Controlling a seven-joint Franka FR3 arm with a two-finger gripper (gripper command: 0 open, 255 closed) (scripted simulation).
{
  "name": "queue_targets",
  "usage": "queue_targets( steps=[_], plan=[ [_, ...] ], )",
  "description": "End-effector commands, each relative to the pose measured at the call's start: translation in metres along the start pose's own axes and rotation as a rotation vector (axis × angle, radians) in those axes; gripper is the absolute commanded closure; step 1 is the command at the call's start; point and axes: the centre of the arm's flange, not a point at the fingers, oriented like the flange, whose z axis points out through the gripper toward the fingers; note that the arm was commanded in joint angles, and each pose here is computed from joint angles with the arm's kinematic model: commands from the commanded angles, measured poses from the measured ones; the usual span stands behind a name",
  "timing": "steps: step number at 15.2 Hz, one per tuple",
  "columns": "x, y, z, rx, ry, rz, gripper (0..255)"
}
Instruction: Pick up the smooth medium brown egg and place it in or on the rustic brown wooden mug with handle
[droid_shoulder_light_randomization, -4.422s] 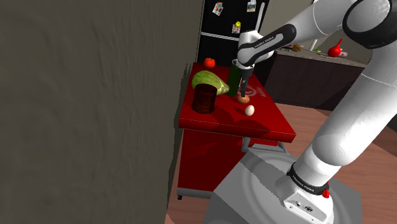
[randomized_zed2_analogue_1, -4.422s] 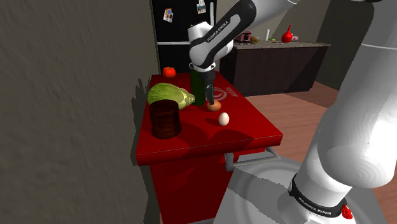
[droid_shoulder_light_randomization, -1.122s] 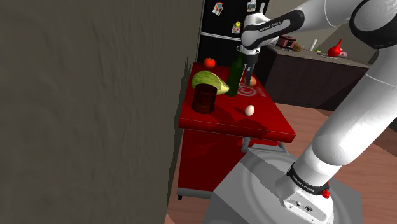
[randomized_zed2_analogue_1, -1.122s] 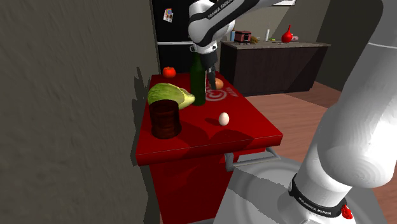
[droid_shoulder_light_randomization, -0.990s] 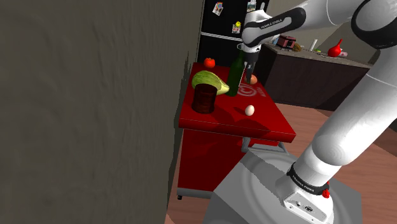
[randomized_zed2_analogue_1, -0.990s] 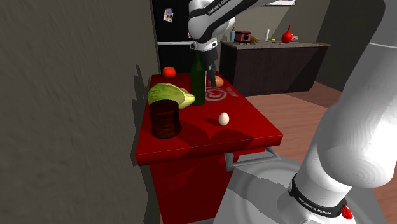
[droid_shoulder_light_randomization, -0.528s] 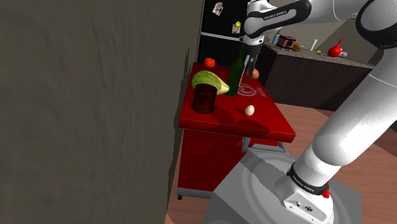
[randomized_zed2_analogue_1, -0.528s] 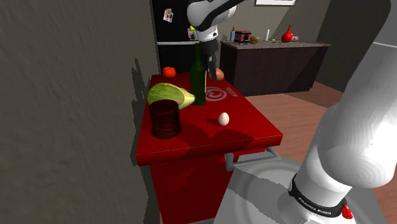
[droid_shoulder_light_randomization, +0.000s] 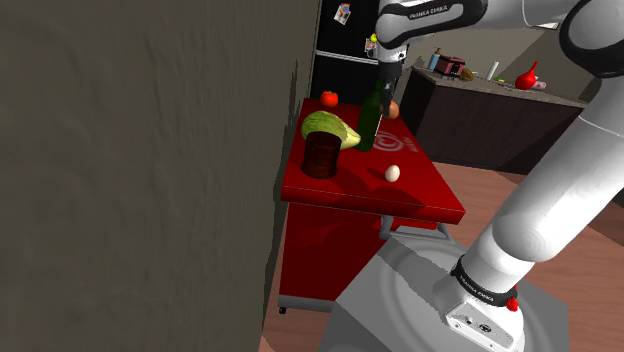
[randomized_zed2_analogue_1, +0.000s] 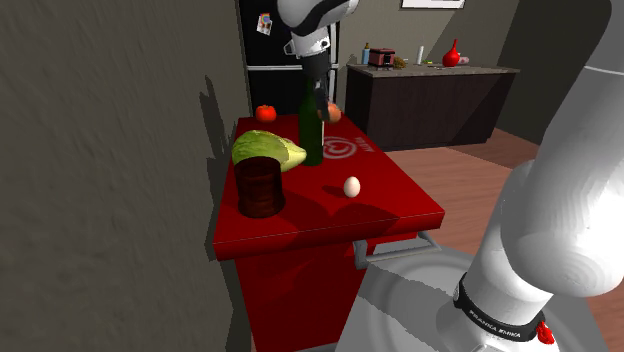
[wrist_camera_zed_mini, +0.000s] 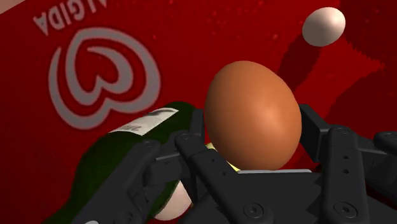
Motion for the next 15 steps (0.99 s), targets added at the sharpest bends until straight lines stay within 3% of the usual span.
queue_targets(
  steps=[1,15],
  plan=[
    [0.017,-0.015,-0.007,0.001,0.000,0.001,255],
    [0.153,-0.132,-0.053,0.001,0.000,0.001,255]
  ],
)
